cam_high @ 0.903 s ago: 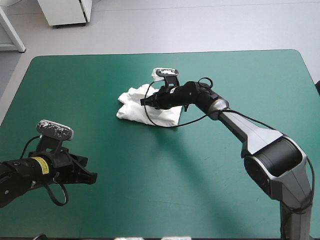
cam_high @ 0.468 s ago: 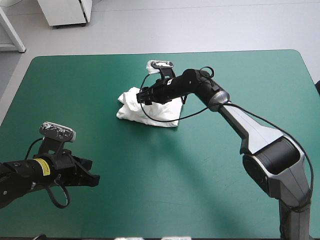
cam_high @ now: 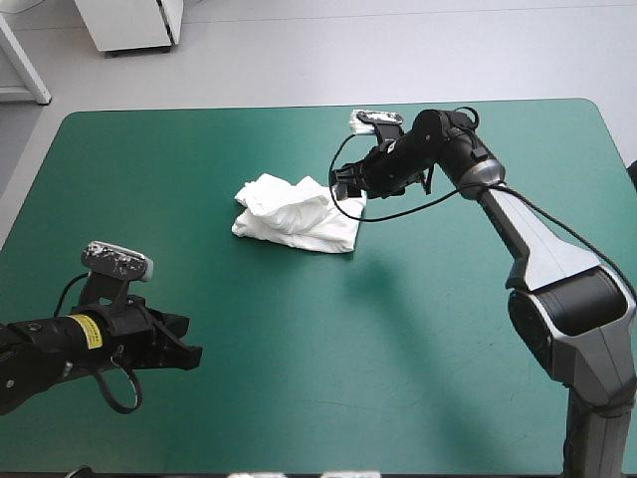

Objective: Fold the cloth

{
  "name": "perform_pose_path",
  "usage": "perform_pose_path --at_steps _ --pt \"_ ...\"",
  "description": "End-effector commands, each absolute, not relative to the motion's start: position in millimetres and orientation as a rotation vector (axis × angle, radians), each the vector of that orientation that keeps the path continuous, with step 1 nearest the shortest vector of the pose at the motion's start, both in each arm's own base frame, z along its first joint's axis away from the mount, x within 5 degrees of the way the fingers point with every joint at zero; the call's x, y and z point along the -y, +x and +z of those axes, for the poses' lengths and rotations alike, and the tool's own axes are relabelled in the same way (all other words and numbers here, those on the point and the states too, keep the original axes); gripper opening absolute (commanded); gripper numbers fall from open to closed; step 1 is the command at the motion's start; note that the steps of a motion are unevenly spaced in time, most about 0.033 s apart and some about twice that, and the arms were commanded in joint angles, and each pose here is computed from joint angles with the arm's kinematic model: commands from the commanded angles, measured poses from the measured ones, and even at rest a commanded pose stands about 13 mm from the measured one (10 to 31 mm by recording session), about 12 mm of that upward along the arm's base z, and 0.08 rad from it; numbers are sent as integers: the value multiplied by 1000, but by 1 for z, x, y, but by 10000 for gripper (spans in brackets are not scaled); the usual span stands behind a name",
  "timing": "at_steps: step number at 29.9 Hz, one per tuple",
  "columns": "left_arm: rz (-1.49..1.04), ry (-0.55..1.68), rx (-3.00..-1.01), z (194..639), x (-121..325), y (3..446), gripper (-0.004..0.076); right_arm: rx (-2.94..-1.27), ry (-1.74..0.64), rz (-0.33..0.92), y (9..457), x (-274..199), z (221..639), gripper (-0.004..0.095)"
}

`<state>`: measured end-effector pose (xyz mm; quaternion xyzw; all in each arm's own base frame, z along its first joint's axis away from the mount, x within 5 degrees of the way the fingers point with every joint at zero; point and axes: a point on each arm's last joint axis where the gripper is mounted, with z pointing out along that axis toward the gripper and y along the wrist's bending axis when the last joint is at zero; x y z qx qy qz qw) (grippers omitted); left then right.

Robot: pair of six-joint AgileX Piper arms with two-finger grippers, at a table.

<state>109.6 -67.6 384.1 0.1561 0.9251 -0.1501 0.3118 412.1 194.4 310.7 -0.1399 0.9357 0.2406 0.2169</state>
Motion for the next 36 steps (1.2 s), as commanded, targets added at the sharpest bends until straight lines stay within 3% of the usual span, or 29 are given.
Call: perform_pose_path --at_steps 1,13,20,24,28,32,36 --pt "-453 378 -2338 396 71 113 -10 -2500 -378 666 406 -186 343 578" --pt "-454 376 -2328 397 71 113 -10 -2656 -340 678 430 -197 277 577" --pt "-448 388 -2325 397 71 113 -10 -2671 -262 860 439 -211 252 570" --pt "-448 388 -2325 397 71 113 -10 -2690 -239 904 441 -214 243 395" --pt "-448 388 -2325 397 71 113 -10 -2705 -269 872 440 -213 241 -25" --pt "-447 389 -2328 396 71 114 -10 -2748 -311 810 437 -209 238 -17" --pt "-453 391 -2340 395 71 113 -10 -2765 -286 614 439 -198 240 -17"
